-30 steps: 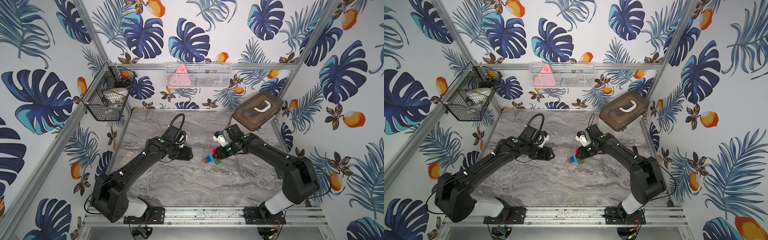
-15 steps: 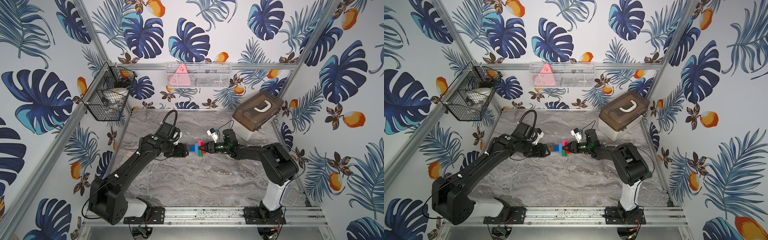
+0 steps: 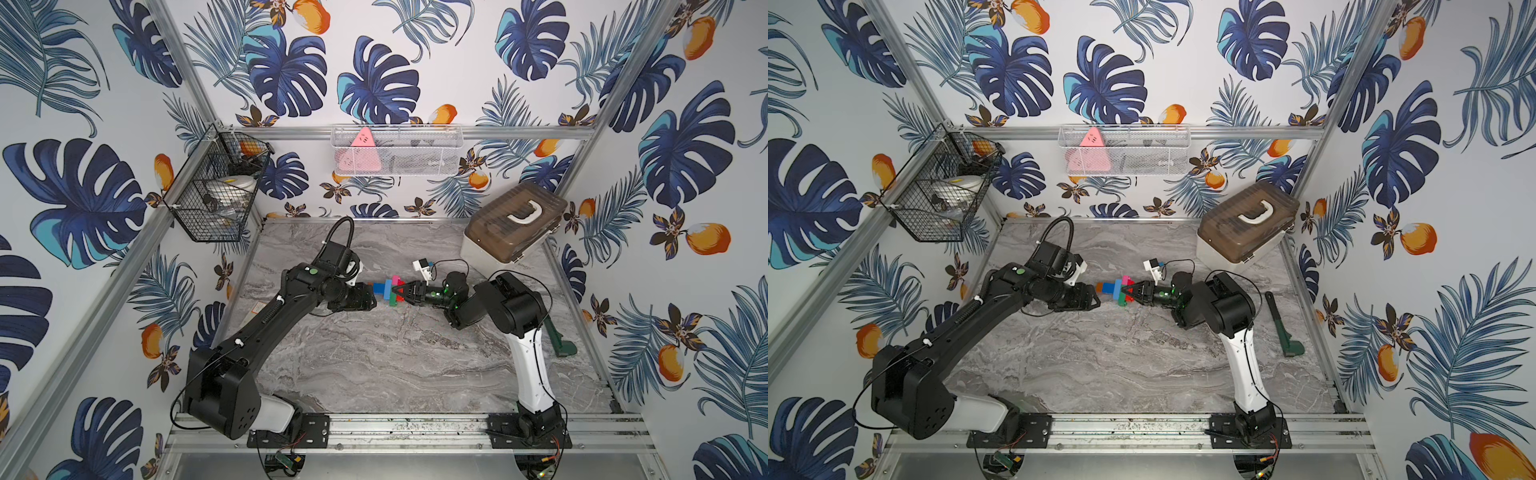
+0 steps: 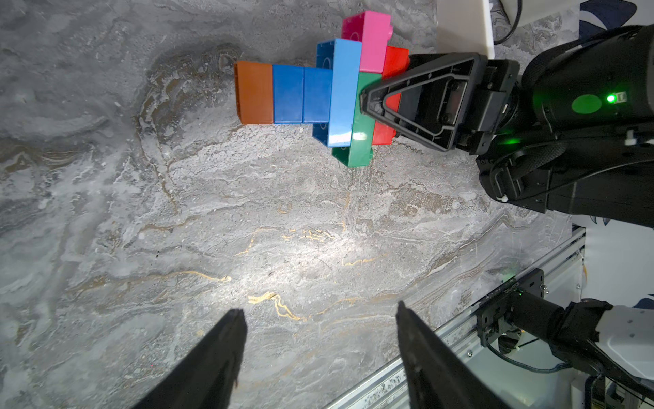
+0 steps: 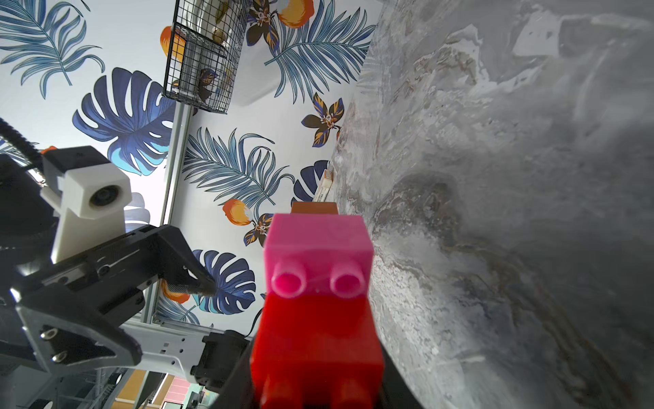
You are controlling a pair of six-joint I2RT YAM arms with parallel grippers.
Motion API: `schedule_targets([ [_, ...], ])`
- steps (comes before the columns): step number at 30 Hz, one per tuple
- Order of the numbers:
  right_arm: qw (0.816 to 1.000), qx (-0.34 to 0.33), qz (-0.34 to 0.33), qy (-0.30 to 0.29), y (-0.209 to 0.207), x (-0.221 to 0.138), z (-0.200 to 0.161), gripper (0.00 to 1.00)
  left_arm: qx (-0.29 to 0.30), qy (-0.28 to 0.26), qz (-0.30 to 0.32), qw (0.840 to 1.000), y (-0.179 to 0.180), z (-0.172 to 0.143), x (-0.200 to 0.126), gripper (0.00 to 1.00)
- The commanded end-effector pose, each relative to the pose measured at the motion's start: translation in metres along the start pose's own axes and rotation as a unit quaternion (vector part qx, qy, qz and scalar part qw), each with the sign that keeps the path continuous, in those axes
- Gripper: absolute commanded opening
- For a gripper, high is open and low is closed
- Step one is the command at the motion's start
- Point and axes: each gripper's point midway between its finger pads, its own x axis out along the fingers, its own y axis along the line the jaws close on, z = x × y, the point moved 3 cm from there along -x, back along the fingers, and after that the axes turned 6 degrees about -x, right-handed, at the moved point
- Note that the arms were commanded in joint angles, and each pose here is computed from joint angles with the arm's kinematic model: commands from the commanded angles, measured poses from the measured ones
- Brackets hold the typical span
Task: Assemble a spoon with lego
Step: Place the lego brick at the center of the board.
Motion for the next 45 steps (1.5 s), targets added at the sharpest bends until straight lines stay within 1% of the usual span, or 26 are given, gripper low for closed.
schedule_targets([
  [1, 1.000, -0.010, 0.020, -0.002, 0.003, 0.001, 0.001, 0.26, 0.009, -0.001, -0.001, 1.000, 0.000, 0.005, 0.003, 0.73],
  [7, 1.000, 0.010, 0.004, 0.006, -0.015, 0.000, -0.008, 0.26, 0.011, 0.000, -0.001, 1.000, 0.000, 0.009, 0.007, 0.73],
  [10, 1.000, 0.020, 0.002, 0.007, -0.021, 0.000, -0.012, 0.29, 0.012, 0.001, -0.001, 1.000, 0.000, 0.009, 0.007, 0.73],
  [12, 1.000, 0.030, 0.002, 0.007, -0.025, 0.000, -0.014, 0.37, 0.012, 0.001, 0.000, 1.000, 0.000, 0.008, 0.008, 0.73],
  [13, 0.999, 0.034, 0.001, 0.007, -0.027, 0.000, -0.015, 0.39, 0.011, 0.002, 0.000, 1.000, 0.001, 0.008, 0.008, 0.73],
  [15, 0.999, 0.041, -0.007, 0.013, -0.031, 0.000, -0.017, 0.47, 0.012, 0.003, 0.000, 1.000, 0.001, 0.008, 0.009, 0.73],
  [20, 0.995, 0.071, -0.052, 0.036, -0.050, -0.004, -0.027, 0.52, 0.012, 0.001, -0.002, 1.000, 0.000, 0.010, 0.009, 0.73],
  [24, 0.991, 0.090, -0.086, 0.042, -0.063, -0.009, -0.032, 0.59, 0.013, 0.001, -0.002, 1.000, 0.000, 0.011, 0.010, 0.73],
  [27, 0.982, 0.095, -0.152, 0.058, -0.076, -0.015, -0.037, 0.68, 0.014, 0.001, -0.003, 1.000, 0.000, 0.014, 0.013, 0.74],
  [29, 0.970, 0.088, -0.213, 0.077, -0.084, -0.023, -0.038, 0.76, 0.012, -0.003, -0.008, 1.000, -0.001, 0.018, 0.017, 0.74],
  [32, 0.954, 0.067, -0.274, 0.100, -0.087, -0.029, -0.033, 0.81, 0.013, -0.012, -0.024, 1.000, -0.004, 0.029, 0.026, 0.75],
  [33, 0.949, 0.062, -0.285, 0.115, -0.087, -0.031, -0.034, 0.83, 0.014, -0.015, -0.027, 0.999, -0.005, 0.034, 0.028, 0.75],
  [35, 0.943, 0.053, -0.304, 0.126, -0.088, -0.030, -0.025, 0.88, 0.018, -0.024, -0.039, 0.999, -0.007, 0.045, 0.034, 0.75],
  [38, 0.929, 0.039, -0.344, 0.131, -0.094, -0.037, -0.016, 0.99, 0.021, -0.041, -0.056, 0.997, -0.008, 0.063, 0.042, 0.76],
  [41, 0.919, 0.024, -0.372, 0.129, -0.095, -0.044, -0.004, 1.00, 0.022, -0.048, -0.063, 0.997, -0.002, 0.080, 0.054, 0.77],
  [43, 0.918, 0.025, -0.378, 0.116, -0.095, -0.050, 0.007, 1.00, 0.019, -0.054, -0.072, 0.996, 0.001, 0.091, 0.066, 0.78],
  [45, 0.913, 0.011, -0.394, 0.107, -0.092, -0.057, 0.017, 1.00, 0.018, -0.064, -0.081, 0.994, 0.004, 0.101, 0.077, 0.79],
])
